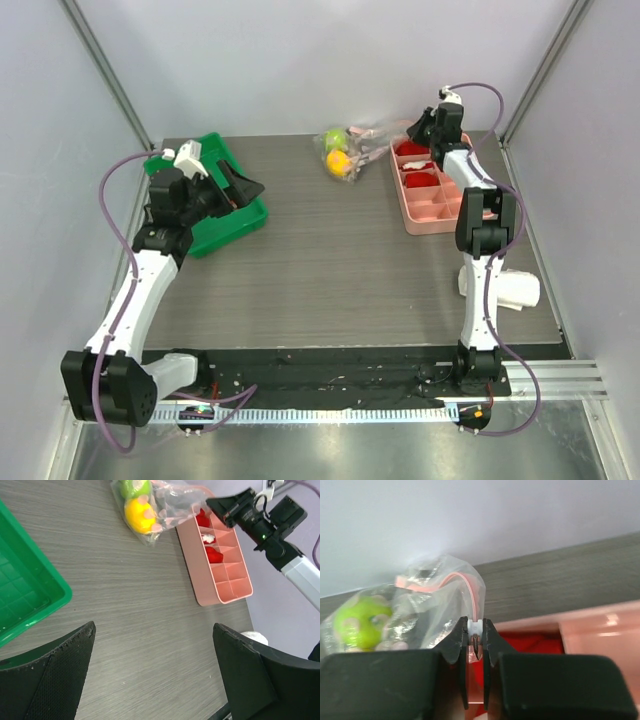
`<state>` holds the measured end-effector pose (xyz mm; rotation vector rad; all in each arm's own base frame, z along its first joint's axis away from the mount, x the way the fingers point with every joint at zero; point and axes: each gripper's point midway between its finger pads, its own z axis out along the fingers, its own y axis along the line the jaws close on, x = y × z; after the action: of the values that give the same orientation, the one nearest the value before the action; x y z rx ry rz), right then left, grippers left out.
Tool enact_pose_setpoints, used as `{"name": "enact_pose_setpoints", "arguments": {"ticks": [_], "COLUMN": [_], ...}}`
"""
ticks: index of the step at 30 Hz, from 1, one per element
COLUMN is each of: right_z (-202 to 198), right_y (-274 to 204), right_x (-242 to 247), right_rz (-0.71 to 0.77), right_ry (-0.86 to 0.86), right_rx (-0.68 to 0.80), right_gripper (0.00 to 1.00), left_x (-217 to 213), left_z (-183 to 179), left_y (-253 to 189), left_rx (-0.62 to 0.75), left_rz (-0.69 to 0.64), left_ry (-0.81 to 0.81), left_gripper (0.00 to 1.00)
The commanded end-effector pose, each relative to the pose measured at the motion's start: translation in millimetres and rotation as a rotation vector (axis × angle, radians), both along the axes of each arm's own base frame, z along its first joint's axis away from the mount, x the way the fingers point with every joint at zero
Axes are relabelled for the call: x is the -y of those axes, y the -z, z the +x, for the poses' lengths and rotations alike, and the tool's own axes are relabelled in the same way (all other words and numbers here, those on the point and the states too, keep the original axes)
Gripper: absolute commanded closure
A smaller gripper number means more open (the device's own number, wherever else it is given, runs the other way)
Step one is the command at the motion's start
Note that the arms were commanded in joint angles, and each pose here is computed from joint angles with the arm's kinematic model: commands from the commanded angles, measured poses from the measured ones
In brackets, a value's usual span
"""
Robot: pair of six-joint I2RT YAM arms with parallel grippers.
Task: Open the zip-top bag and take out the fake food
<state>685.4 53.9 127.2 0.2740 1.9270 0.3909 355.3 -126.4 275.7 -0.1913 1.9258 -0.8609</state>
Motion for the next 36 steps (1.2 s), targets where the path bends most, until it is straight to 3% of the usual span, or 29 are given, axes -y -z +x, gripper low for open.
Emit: {"name": "enact_pose_setpoints", "arguments": {"ticks": [1, 6, 12, 18, 25, 30, 36], "right_z": [0, -45, -92, -151, -194, -209, -218], "right_y": [-96, -153, -200, -243, -262, -265, -245], "right_x": [-62, -131, -177, -208, -214, -218, -227], "right_rz": [0.021, 0.074, 0.217, 0.254, 0.305, 0.346, 0.367], "right_ry": [-0.243, -0.546, -0.771, -0.967, -1.144, -1.239, -1.288], "right_rx": [0.206, 0.271, 0.28, 0.294, 0.271, 0.265, 0.22], "right_gripper": [0.98, 0.99, 0.99, 0.99, 0.99, 0.98, 0.99], "left_x": [27, 69, 100, 115, 140, 153, 179], "left_z": [6, 14, 38, 59, 82, 101, 110], "left_y": [-23, -29, -73, -89, -83, -81, -61], "left_rx": [0.084, 0.099, 0.207, 0.279, 0.395, 0.444, 0.49], "left_rz": [0.024, 0.225, 0.221, 0.258, 0.326, 0.413, 0.38], "left_ry": [0.088, 0.187, 0.294, 0.369, 0.49, 0.516, 0.564], "left_gripper": [0.03, 0.03, 0.02, 0.02, 0.02, 0.08, 0.1]}}
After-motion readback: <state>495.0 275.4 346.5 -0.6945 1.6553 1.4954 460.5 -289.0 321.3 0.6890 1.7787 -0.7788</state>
